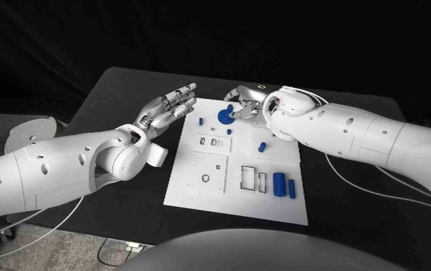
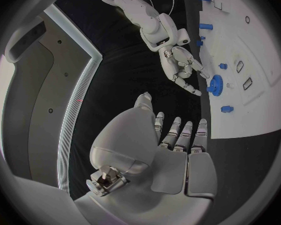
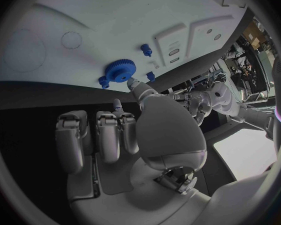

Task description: Assemble the parts on the task board

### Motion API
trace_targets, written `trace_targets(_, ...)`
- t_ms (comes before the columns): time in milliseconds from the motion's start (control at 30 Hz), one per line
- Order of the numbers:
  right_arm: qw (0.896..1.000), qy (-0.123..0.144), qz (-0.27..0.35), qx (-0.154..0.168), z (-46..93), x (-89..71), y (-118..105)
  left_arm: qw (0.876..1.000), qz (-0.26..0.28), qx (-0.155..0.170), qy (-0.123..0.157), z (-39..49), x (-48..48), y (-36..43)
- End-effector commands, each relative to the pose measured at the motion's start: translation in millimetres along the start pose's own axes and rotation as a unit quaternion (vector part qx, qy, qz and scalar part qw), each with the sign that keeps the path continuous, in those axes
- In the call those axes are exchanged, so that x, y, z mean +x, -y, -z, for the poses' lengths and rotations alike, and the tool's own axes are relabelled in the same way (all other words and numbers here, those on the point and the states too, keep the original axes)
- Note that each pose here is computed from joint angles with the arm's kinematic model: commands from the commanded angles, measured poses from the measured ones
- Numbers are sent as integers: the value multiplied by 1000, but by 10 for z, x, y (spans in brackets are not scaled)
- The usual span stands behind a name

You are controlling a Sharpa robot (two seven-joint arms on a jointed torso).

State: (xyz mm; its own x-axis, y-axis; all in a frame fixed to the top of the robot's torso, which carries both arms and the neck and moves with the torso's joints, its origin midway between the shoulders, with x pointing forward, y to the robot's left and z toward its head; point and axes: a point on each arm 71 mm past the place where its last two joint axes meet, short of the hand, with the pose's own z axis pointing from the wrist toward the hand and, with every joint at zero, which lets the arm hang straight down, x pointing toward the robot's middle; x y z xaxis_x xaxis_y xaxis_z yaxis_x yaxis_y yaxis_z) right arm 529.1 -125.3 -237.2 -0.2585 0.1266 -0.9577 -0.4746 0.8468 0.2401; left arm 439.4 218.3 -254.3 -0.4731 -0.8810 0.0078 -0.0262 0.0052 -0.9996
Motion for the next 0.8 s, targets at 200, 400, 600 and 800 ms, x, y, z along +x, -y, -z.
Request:
trace_targets(200,999,30,-9,19,438,-404,354,1000,8,2,-4,-8,16,-10)
trace_targets(400,998,23,-7,52,807,-476,722,1000,9,1,-4,-2,15,-25)
trace_targets(600,997,24,-10,74,1048,-372,990,1000,11,-1,-4,28,13,-56)
trace_targets(800,995,31,-15,95,1226,-243,1197,1000,12,-3,-3,57,5,-76)
